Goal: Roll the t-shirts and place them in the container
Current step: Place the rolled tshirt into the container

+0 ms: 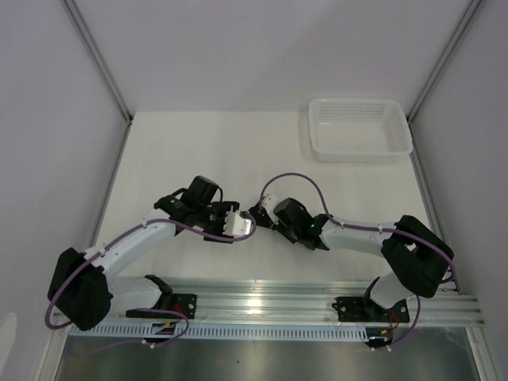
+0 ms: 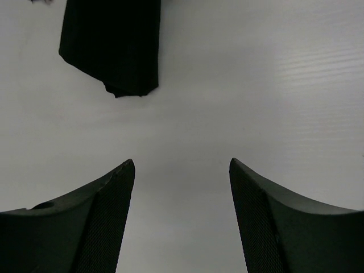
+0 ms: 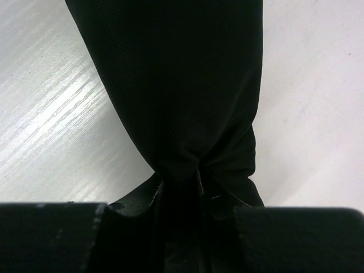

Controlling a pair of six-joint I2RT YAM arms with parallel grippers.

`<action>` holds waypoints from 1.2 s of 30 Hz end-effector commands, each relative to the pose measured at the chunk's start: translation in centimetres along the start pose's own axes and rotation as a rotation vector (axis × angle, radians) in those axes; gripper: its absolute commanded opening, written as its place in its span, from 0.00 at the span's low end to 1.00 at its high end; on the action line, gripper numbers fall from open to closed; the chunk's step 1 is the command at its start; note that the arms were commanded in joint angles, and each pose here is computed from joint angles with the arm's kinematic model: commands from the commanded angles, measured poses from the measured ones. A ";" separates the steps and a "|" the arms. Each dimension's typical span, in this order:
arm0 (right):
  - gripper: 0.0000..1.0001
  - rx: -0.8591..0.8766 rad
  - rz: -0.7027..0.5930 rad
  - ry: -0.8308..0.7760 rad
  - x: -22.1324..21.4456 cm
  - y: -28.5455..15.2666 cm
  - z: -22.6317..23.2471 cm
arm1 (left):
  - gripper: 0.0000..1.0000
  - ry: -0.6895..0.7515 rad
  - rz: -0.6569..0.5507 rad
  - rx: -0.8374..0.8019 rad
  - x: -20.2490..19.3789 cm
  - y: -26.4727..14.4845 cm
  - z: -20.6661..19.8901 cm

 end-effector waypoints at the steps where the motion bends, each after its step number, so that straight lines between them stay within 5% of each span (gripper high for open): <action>1: 0.03 0.063 -0.008 0.039 -0.1 -0.3 0.9 | 0.71 0.185 -0.058 0.129 3.4 1.4 4.3; 12: 0.06 0.104 -0.022 0.083 0.2 -1.0 1.0 | 0.75 0.360 -0.105 0.095 4.2 7.0 4.8; 14: 0.06 0.140 -0.009 0.090 -0.1 -0.7 1.0 | 0.83 0.378 -0.098 0.063 3.7 8.0 4.2; 25: 0.07 0.200 0.037 0.083 -0.4 0.3 1.1 | 0.79 0.309 -0.005 0.011 2.2 11.5 4.2; 36: 0.09 0.234 0.023 0.088 -0.2 0.2 1.2 | 0.77 0.414 0.048 -0.082 1.0 11.8 2.2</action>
Point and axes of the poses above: each gripper's point midway between its finger pads, its own y axis out along the fingers, its own z axis along the line the jaws close on, x = y × z, the point moved 5 cm from there along -y, back along the fingers, and after that the axes turned 7 degrees about -y, right-handed, at the moved point
